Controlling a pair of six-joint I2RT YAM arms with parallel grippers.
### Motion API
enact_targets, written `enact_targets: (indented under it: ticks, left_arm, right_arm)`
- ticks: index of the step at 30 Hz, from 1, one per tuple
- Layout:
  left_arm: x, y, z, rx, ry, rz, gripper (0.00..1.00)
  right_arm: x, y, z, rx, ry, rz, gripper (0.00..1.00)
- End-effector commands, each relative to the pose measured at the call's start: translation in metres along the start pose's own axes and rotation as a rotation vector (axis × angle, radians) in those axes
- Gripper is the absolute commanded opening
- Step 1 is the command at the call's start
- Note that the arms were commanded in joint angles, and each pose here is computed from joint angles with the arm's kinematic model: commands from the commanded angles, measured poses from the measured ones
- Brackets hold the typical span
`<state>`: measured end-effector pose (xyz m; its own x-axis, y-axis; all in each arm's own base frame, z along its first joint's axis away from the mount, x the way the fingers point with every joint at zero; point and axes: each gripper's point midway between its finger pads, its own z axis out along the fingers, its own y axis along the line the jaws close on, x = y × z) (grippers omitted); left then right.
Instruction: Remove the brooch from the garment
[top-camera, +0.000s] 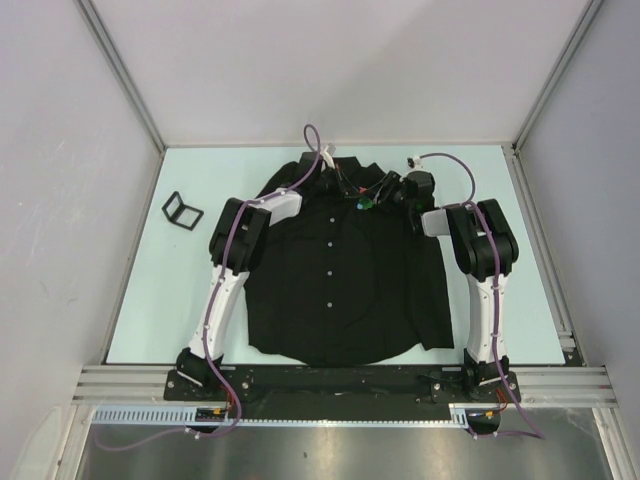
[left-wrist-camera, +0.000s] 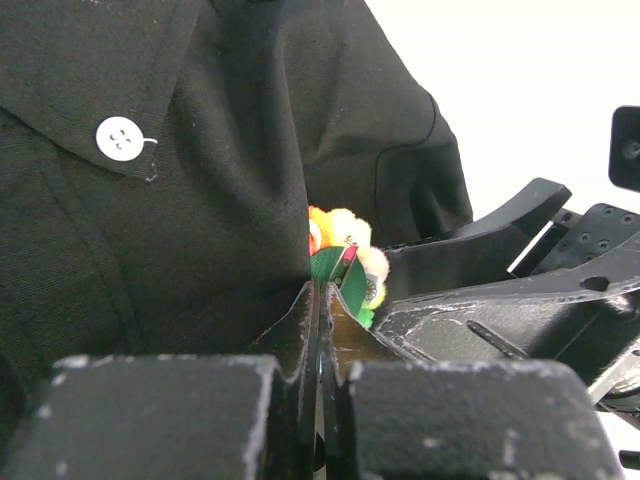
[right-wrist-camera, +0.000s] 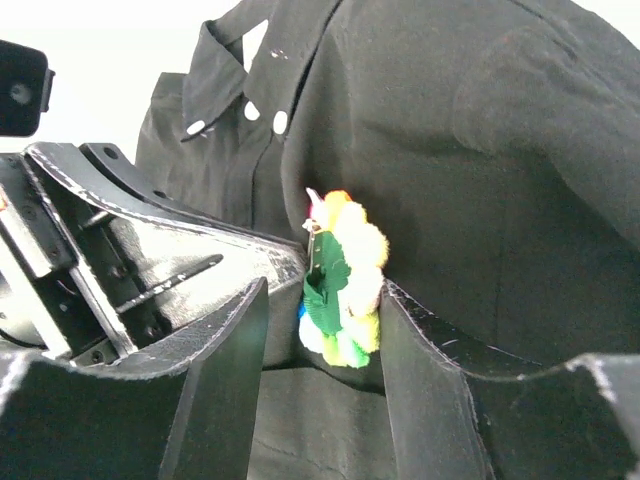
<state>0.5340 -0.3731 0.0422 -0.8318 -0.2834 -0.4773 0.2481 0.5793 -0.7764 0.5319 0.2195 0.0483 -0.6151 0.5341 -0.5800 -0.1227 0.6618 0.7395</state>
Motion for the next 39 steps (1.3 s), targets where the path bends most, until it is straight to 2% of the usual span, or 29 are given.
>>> enact_targets:
  ticks: [1, 19, 25, 28, 29, 32, 39]
  left_arm:
    - [0.005, -0.019, -0.004, 0.021, 0.012, 0.007, 0.00]
    - [0.002, -0.025, -0.010, 0.019, -0.004, 0.026, 0.00]
    - [0.001, -0.025, -0.011, 0.018, -0.007, 0.030, 0.00]
    - [0.000, -0.027, -0.012, 0.018, -0.009, 0.037, 0.01]
    - [-0.001, -0.028, -0.013, 0.019, -0.011, 0.041, 0.01]
    - [-0.006, -0.035, -0.017, 0.034, -0.015, 0.065, 0.06]
    - [-0.033, -0.041, -0.033, 0.015, -0.040, 0.195, 0.25]
  right_arm:
    - [-0.010, 0.001, 0.005, -0.014, -0.060, 0.003, 0.52]
    - [-0.006, 0.002, 0.017, 0.009, -0.069, -0.002, 0.43]
    - [-0.003, 0.001, 0.018, 0.011, -0.059, 0.009, 0.32]
    - [-0.001, 0.005, 0.019, -0.020, -0.052, 0.012, 0.21]
    - [-0.001, 0.007, 0.019, -0.033, -0.047, 0.015, 0.13]
    - [-0.001, 0.012, 0.019, -0.067, -0.045, 0.008, 0.01]
    - [-0.002, 0.024, 0.019, -0.143, -0.043, -0.022, 0.00]
